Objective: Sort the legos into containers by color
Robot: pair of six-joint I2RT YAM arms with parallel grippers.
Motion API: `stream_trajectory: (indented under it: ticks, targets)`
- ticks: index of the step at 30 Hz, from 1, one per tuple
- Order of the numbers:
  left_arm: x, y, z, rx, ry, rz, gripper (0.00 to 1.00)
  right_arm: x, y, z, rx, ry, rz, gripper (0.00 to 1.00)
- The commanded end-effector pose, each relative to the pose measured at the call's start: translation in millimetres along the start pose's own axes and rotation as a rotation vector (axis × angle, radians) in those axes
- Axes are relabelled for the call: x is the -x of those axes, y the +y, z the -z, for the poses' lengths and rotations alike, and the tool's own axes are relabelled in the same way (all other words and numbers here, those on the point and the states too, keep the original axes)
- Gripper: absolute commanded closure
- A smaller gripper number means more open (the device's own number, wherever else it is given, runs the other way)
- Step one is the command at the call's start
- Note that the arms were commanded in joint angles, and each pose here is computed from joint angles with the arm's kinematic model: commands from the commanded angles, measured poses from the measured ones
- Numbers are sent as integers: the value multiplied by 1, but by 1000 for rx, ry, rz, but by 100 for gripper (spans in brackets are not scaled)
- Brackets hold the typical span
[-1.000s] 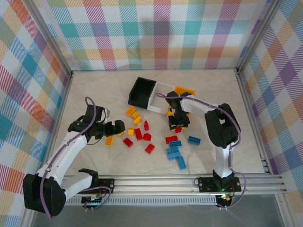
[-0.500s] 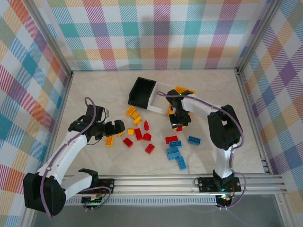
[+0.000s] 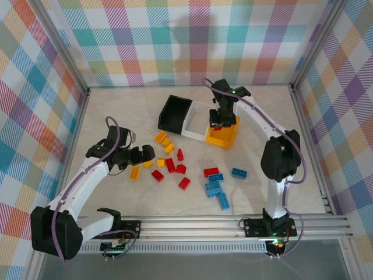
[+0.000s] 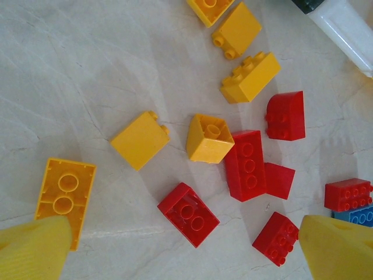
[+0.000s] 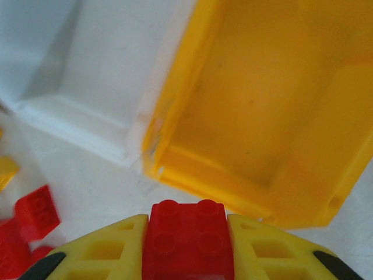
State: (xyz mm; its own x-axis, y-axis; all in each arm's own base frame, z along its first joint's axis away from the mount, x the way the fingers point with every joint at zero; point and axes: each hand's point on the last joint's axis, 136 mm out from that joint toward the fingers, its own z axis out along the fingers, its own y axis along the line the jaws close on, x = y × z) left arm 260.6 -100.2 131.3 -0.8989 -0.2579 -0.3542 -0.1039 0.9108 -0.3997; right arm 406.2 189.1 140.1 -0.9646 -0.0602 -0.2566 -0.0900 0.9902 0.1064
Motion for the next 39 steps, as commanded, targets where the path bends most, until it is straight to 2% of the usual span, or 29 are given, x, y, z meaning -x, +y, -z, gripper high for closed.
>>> stream_trajectory:
  ticks: [1,7,12,17,21,26,30,33,39]
  targets:
    - [-3,-3,11,4,5,-38,0,2,-15,-20,-44,56,-27,68]
    - [-8,-1,12,7,16,-34,0,3,-29,-53,-79,114,-38,66]
    - [-10,-4,8,-12,40,-33,0,2,-29,-61,-77,123,-39,57]
    - [-13,-8,1,-31,76,-27,0,2,-28,-53,-67,118,-36,50]
    - [-13,-14,-2,-47,85,-39,0,-3,-29,-23,-64,99,-52,45]
    - [-18,-24,-8,-55,106,-77,0,-57,-52,18,-122,124,-119,20]
    - [-24,-34,-19,-67,134,-110,0,-127,-66,20,-122,218,-215,10]
    - [-26,-45,-24,-82,139,-135,0,-163,-72,11,-115,264,-276,4]
    - [-29,-60,-29,-84,149,-173,0,-182,-67,-18,-63,290,-309,1]
